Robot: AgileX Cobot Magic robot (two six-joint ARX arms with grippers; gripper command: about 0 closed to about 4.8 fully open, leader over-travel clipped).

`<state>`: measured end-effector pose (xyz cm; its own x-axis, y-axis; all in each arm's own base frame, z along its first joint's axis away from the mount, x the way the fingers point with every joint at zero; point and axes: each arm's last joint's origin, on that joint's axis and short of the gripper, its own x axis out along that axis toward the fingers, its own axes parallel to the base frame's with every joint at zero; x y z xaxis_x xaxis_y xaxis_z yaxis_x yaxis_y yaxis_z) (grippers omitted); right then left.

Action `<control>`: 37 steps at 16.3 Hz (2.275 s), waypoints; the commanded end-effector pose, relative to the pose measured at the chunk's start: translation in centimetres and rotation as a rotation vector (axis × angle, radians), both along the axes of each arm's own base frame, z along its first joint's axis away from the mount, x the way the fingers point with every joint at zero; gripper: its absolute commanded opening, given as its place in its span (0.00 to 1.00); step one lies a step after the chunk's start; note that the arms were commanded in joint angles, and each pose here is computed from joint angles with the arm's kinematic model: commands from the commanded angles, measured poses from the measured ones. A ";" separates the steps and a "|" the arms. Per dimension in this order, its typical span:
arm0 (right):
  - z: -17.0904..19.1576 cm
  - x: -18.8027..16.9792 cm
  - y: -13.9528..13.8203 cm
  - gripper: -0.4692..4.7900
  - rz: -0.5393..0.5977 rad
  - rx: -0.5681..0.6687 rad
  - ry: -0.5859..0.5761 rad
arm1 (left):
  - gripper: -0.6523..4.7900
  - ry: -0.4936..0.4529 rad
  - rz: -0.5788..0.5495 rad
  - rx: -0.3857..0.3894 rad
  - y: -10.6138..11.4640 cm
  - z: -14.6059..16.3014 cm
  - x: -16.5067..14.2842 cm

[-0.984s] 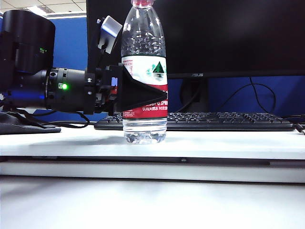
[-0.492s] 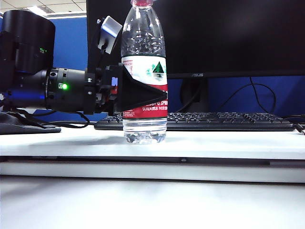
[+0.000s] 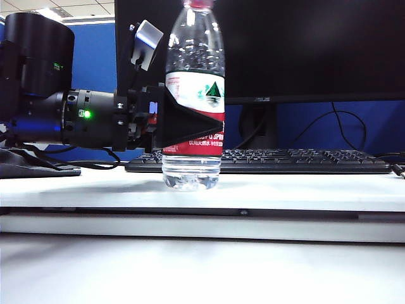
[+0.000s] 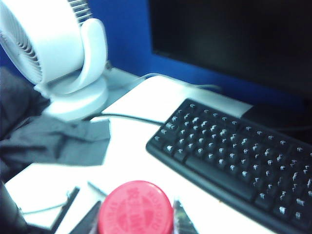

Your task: Unscrew the cap from the plastic bottle on the table.

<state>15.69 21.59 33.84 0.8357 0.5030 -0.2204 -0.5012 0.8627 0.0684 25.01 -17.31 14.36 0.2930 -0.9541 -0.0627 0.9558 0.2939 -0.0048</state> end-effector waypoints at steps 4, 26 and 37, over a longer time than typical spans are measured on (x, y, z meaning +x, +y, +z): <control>1.0 0.2 -0.6 0.39 0.000 0.040 -0.029 | 0.63 0.076 0.008 0.048 0.2 -1.1 -0.2; -7.6 3.1 -8.1 0.57 -0.226 -0.088 0.220 | 0.63 0.067 0.026 0.051 0.2 -1.1 -0.1; 2.5 -4.3 -13.9 0.57 -0.220 0.226 -0.122 | 0.63 0.019 0.148 0.081 0.3 -1.1 0.2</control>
<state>11.66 7.92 36.30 0.9407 0.3391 -0.0129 -0.3278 0.9179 0.2237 25.33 -17.18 14.33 0.4187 -0.9055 -0.0694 0.9081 0.4167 0.0413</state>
